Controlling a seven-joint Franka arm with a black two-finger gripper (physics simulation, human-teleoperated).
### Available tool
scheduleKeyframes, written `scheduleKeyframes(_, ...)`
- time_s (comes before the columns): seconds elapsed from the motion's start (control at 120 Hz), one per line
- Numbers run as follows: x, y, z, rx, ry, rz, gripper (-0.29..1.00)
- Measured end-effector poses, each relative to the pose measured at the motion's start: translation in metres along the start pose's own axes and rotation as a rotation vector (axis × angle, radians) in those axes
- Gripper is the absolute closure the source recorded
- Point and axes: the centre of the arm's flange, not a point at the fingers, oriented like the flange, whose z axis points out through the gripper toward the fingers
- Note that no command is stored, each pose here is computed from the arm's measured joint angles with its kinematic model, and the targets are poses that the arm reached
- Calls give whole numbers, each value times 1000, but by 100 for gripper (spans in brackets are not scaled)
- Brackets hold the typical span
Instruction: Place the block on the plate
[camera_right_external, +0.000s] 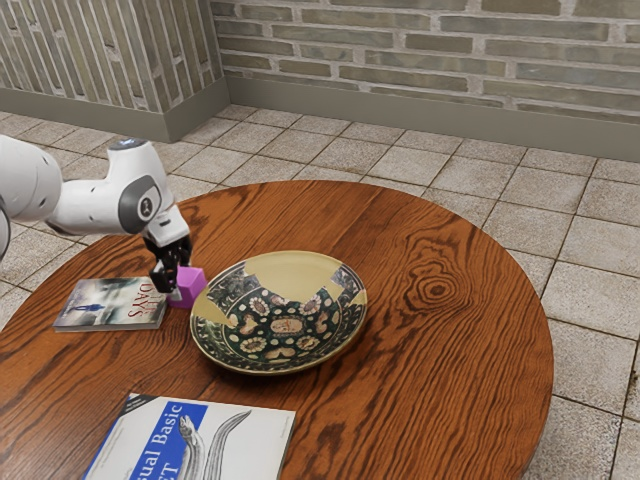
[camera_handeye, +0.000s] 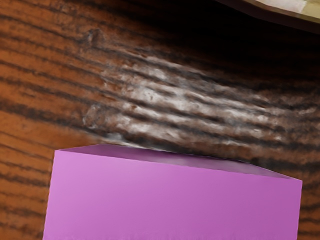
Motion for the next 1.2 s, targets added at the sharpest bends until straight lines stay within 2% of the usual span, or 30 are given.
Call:
scheduleKeyframes(0.192, 0, -1, -3, 8, 3, -2, 31)
scheduleKeyframes(0.408, 1, -1, -30, 44, -1, 0, 31)
scheduleKeyframes(0.717, 20, 8, -129, 149, -8, 23, 30)
scheduleKeyframes(0.8, 48, 13, -146, 157, -2, 60, 30)
scheduleKeyframes(0.917, 83, 27, -165, 144, 0, 101, 30)
scheduleKeyframes(1.2, 133, 85, -169, 50, -21, 161, 30)
